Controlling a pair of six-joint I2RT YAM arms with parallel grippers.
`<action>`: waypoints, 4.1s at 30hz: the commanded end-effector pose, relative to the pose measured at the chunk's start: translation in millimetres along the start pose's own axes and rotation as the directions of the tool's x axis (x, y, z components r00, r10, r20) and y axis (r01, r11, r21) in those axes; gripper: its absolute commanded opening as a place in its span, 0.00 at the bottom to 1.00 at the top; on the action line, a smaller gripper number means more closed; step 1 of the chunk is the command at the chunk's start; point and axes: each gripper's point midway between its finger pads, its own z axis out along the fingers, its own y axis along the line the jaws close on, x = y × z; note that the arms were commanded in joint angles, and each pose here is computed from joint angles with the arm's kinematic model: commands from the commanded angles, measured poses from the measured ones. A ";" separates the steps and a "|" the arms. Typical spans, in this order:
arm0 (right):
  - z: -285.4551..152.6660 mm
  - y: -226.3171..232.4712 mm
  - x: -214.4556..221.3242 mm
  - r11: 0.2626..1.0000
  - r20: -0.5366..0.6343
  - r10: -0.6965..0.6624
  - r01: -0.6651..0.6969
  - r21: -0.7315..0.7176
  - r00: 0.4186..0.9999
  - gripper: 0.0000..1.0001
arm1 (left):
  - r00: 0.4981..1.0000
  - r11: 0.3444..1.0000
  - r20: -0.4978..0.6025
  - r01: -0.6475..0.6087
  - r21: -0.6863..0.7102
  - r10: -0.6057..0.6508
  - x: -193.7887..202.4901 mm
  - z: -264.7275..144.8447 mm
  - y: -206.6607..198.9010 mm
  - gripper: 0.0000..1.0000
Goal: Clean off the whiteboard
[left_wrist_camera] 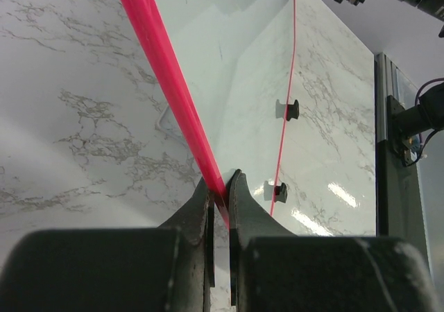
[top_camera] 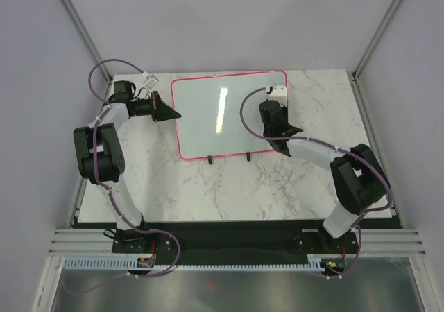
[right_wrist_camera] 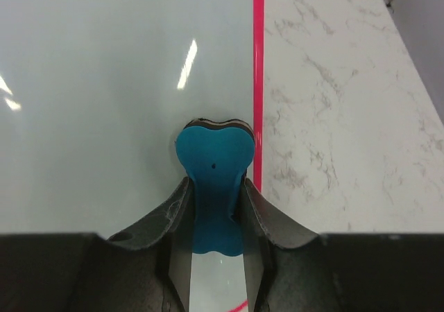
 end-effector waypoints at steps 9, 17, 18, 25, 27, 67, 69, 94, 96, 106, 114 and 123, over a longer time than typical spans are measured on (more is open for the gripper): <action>-31.8 0.3 84.1 0.982 -0.187 0.134 -0.155 -0.106 0.973 0.00 | 0.903 0.892 -0.083 -0.429 -0.141 0.421 -22.1 -6.9 37.4 0.02; -12.8 -90.6 65.0 0.929 -0.170 0.365 -0.347 0.125 0.915 0.00 | 0.906 0.895 -0.101 -0.421 -0.148 0.410 -17.5 -7.7 40.0 0.02; -12.5 -100.2 74.3 0.929 -0.195 0.361 -0.332 0.165 0.912 0.00 | 0.906 0.894 -0.101 -0.423 -0.146 0.412 -17.2 -7.6 39.7 0.02; 3.5 -132.6 129.7 0.904 -0.330 0.389 -0.287 0.317 0.860 0.00 | 0.898 0.886 -0.115 -0.439 -0.148 0.425 -19.0 -11.0 38.1 0.02; 8.2 -130.8 138.7 0.904 -0.362 0.398 -0.292 0.313 0.843 0.00 | 0.895 0.883 -0.115 -0.444 -0.153 0.430 -20.8 -14.6 38.8 0.02; 22.2 -113.5 132.9 0.943 -0.460 0.333 -0.286 0.171 0.823 0.59 | 0.906 0.895 -0.128 -0.420 -0.154 0.403 -15.7 -23.4 42.0 0.27; 20.8 -114.6 129.0 0.941 -0.449 0.338 -0.294 0.166 0.827 0.59 | 0.907 0.895 -0.129 -0.419 -0.155 0.402 -15.0 -23.4 42.2 0.27; 7.2 -130.2 67.8 0.935 -0.266 0.355 -0.340 0.102 0.896 0.61 | 0.901 0.880 -0.129 -0.432 -0.196 0.413 -38.2 -36.9 0.2 0.99; 0.7 -132.4 54.1 0.932 -0.225 0.361 -0.353 0.078 0.905 0.61 | 0.906 0.880 -0.148 -0.420 -0.220 0.396 -38.2 -41.8 -7.0 0.99; -24.8 -146.8 18.1 0.935 -0.129 0.355 -0.354 0.032 0.926 0.61 | 0.970 0.713 -0.235 -0.205 -0.671 0.058 -1.7 -109.9 -27.7 0.99; -38.7 -136.3 24.9 0.911 -0.125 0.402 -0.410 -0.043 0.907 0.60 | 0.971 0.443 -0.136 -0.035 -0.896 -0.198 68.7 -175.6 -19.3 0.99; -49.8 -135.4 26.0 0.898 -0.108 0.425 -0.434 -0.072 0.899 0.56 | 0.967 0.349 -0.103 -0.016 -0.937 -0.233 98.0 -198.0 -37.4 0.99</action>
